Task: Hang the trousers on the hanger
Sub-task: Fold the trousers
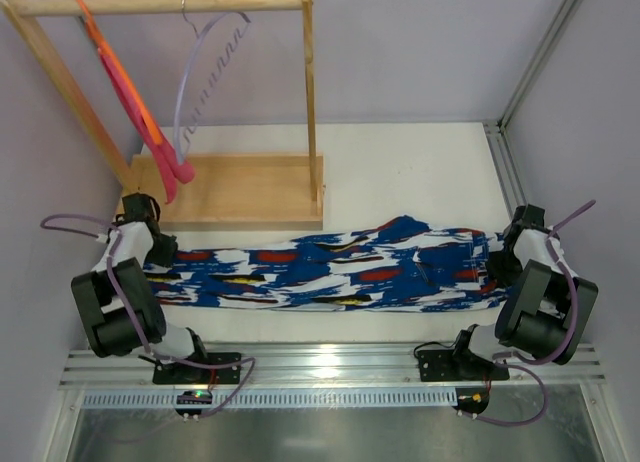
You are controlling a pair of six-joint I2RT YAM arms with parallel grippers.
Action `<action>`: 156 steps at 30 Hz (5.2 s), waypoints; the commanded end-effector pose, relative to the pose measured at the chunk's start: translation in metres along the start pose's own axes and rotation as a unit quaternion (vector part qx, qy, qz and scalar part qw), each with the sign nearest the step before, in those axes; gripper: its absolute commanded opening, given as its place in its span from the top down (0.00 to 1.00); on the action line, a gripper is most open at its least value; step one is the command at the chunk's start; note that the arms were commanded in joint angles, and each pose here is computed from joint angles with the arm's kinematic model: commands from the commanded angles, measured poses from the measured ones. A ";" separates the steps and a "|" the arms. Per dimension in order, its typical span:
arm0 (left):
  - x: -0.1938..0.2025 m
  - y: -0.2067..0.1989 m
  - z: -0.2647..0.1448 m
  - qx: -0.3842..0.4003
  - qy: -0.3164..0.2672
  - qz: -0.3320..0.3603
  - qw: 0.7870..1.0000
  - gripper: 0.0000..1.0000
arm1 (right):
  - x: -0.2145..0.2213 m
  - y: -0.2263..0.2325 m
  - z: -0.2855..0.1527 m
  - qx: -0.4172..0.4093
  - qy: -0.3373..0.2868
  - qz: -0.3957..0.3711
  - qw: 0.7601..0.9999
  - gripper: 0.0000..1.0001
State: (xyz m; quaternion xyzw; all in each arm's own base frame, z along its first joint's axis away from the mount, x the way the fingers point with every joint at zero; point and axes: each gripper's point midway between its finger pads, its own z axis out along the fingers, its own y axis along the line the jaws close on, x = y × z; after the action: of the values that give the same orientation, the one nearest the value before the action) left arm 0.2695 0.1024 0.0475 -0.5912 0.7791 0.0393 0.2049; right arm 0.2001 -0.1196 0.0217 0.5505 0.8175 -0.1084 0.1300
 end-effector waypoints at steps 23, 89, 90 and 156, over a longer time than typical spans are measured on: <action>-0.029 0.047 0.070 -0.197 0.050 -0.039 0.978 0.89 | 0.000 -0.079 -0.015 0.142 -0.014 0.143 0.979 0.96; -0.013 -0.021 -0.098 0.171 -0.122 0.092 0.973 0.99 | 0.086 0.151 -0.162 -0.431 -0.059 -0.227 0.871 0.38; -0.001 -0.028 -0.105 0.198 -0.117 0.105 0.968 1.00 | 0.088 0.152 -0.167 -0.440 -0.057 -0.231 0.866 0.37; 0.170 -0.030 -0.029 0.112 0.076 0.246 0.960 0.36 | 0.156 0.142 -0.121 -0.276 0.011 -0.349 0.896 0.41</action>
State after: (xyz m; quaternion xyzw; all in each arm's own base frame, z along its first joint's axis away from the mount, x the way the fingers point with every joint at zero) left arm 0.2700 -0.0909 0.0317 -0.3508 0.9043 -0.1102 0.2170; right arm 0.2740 0.1113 0.0549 0.1369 0.9675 0.0916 0.1921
